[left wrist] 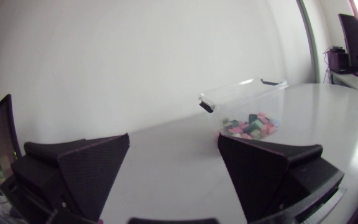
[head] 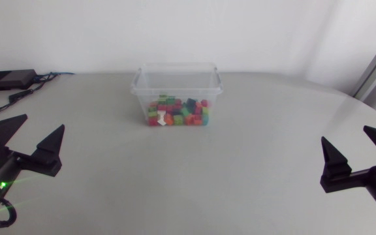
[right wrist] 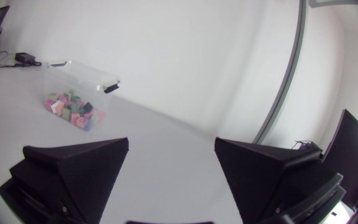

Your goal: Place the duplo bricks in the container

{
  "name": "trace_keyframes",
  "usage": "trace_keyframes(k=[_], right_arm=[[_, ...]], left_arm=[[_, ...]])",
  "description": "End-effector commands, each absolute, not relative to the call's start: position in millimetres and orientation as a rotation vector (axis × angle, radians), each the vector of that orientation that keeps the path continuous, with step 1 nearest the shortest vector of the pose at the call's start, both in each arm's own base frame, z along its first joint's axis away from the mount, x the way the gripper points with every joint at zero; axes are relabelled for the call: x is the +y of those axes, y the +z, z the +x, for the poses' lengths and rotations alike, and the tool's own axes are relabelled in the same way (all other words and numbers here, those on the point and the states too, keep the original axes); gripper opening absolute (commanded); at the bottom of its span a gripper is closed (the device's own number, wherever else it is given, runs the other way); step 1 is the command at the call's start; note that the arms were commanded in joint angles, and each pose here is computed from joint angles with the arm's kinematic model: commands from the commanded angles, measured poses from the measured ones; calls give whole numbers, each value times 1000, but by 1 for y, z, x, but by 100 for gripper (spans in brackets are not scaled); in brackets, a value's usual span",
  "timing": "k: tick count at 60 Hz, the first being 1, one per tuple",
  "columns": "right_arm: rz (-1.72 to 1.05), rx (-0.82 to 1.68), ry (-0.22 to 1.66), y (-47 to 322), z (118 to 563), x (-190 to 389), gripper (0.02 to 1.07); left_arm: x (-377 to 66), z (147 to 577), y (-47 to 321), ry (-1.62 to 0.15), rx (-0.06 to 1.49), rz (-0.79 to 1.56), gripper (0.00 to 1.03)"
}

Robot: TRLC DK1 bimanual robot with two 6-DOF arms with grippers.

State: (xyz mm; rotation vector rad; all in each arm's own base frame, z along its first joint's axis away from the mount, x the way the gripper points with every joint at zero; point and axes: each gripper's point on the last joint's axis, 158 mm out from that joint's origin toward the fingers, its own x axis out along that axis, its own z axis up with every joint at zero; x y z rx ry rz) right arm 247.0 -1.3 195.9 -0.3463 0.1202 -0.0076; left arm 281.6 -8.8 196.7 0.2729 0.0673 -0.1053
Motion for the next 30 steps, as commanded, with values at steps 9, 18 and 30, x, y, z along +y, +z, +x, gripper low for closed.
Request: trace_keyframes(k=[9, 18, 30], right_arm=[[-228, 103, -16, 179, 250, -3, 102], [-160, 89, -16, 170, 251, -2, 102], [-71, 71, -13, 158, 253, -2, 102]], left_arm=[[-9, 271, 178, -83, 79, 171, 99], [-8, 264, 170, -63, 75, 121, 99], [-5, 258, 159, -37, 68, 53, 99]])
